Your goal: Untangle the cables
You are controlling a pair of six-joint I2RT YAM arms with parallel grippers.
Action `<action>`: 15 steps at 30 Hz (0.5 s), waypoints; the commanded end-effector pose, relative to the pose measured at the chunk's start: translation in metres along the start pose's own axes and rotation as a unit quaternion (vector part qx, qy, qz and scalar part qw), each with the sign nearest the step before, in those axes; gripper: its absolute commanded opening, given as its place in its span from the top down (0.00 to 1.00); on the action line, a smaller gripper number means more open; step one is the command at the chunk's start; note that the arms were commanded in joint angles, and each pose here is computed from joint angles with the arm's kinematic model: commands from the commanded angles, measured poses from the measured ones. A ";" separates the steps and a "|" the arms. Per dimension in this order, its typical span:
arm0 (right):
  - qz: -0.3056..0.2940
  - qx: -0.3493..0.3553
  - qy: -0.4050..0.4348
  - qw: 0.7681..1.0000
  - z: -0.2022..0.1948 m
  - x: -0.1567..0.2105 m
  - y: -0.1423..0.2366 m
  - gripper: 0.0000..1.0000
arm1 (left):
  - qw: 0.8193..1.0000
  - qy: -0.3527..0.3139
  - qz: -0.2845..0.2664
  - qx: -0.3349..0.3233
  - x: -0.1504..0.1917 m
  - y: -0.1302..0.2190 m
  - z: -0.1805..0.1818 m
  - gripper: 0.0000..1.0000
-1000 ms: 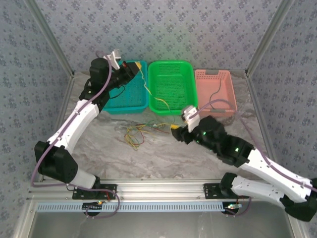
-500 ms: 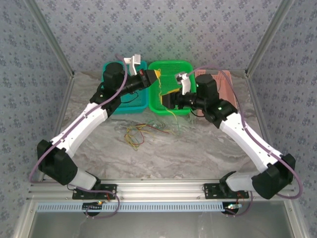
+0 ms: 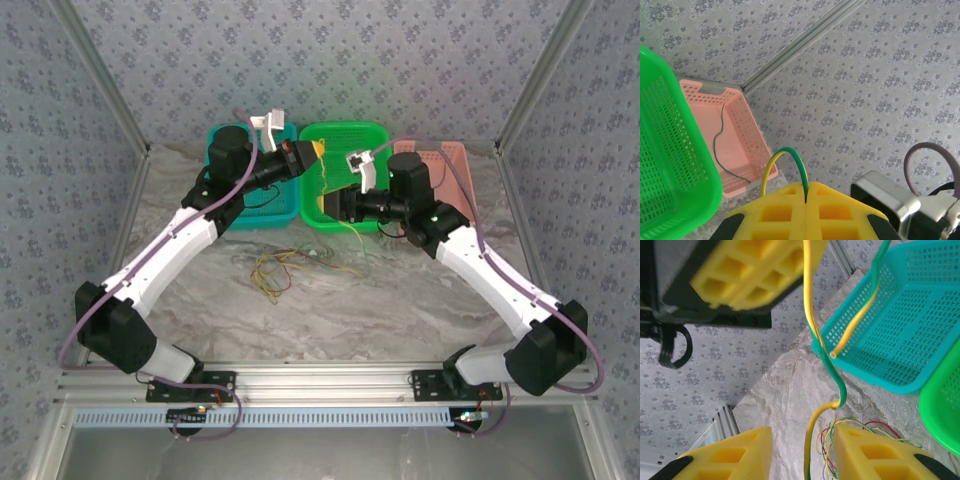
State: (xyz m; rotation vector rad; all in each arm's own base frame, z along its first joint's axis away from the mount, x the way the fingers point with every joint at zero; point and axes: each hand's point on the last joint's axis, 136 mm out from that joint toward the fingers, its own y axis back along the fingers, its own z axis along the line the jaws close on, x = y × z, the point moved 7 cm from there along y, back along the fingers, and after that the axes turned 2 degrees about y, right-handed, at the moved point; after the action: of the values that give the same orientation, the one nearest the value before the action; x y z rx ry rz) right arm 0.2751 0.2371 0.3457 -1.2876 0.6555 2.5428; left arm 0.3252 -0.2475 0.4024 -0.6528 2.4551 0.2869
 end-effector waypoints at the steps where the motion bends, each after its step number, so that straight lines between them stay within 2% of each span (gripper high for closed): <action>1: -0.001 0.008 0.000 1.000 -0.004 0.004 -0.003 0.66 | 0.999 -0.015 -0.018 0.024 -0.009 -0.002 -0.011 1.00; 5: -0.001 0.018 -0.001 1.000 -0.005 0.005 -0.005 0.84 | 1.000 -0.013 -0.020 0.021 -0.008 -0.003 -0.010 1.00; 7: 0.001 0.039 0.004 0.999 -0.007 0.007 -0.005 0.97 | 0.999 -0.011 -0.027 0.015 -0.010 -0.001 -0.009 1.00; 8: 0.005 0.054 0.009 0.999 -0.007 0.010 -0.006 1.00 | 0.999 -0.010 -0.030 0.010 -0.011 -0.001 -0.009 1.00; 12: 0.022 0.153 0.072 0.985 -0.005 0.025 -0.006 1.00 | 0.997 0.004 -0.057 -0.047 -0.018 0.007 -0.005 1.00; 15: 0.025 0.259 0.140 0.955 -0.003 0.035 -0.008 1.00 | 0.994 0.016 -0.075 -0.077 -0.023 0.012 -0.005 1.00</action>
State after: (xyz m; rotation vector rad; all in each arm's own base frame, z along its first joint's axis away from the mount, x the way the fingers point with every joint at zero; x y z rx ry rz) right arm 0.2654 0.2549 0.3265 -1.3919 0.9945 2.2722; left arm 0.3338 -0.2432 0.3863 -0.7500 2.4896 0.4358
